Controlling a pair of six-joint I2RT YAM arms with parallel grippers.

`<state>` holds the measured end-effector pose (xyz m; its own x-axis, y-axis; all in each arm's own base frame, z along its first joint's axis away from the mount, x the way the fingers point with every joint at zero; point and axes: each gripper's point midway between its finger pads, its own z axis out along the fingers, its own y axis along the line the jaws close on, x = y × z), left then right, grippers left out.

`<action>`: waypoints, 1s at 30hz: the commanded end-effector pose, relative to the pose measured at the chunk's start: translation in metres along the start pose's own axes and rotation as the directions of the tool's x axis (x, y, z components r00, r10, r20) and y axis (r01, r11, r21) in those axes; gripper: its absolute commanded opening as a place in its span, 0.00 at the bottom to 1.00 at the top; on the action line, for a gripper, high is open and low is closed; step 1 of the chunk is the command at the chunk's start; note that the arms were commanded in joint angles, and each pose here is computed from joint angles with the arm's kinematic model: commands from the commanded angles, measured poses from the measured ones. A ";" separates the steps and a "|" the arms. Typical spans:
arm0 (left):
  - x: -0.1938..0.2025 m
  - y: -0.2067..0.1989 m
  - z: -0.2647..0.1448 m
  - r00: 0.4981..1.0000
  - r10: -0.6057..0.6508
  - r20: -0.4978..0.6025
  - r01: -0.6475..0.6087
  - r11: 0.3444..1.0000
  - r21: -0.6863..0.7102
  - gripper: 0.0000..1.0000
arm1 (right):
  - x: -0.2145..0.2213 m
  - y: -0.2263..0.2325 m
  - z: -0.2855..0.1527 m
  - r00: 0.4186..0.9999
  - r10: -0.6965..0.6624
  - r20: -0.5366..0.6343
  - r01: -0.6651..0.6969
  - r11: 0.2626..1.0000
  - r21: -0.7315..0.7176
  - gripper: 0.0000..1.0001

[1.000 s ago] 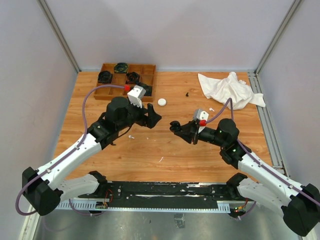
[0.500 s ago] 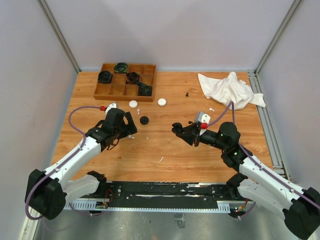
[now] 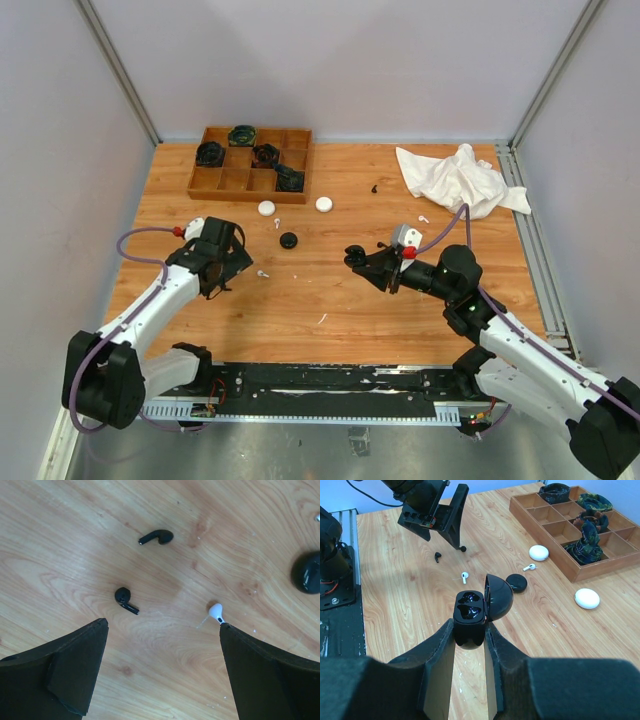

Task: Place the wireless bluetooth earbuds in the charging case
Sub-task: Pick up the earbud from the center of the board.

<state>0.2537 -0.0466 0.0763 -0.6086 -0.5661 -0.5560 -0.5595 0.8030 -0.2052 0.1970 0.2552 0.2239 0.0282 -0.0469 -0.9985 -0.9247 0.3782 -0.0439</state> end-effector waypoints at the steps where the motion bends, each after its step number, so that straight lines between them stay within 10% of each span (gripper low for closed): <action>1: 0.003 0.018 0.011 1.000 -0.022 -0.004 0.022 0.997 -0.080 0.99 | 0.001 0.006 0.000 1.000 -0.003 0.012 0.003 1.000 -0.019 0.01; 30: 0.024 0.048 0.057 0.989 -0.053 -0.136 0.022 0.976 -0.217 0.42 | 0.001 0.010 0.003 1.000 0.008 0.012 -0.007 0.999 -0.049 0.01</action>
<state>0.2467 -0.0092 0.0154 -0.6408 -0.6180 -0.4555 -0.6798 0.7325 -0.0375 0.1953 0.2582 0.2160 0.0029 -0.0543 -0.9985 -0.9328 0.3596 -0.0223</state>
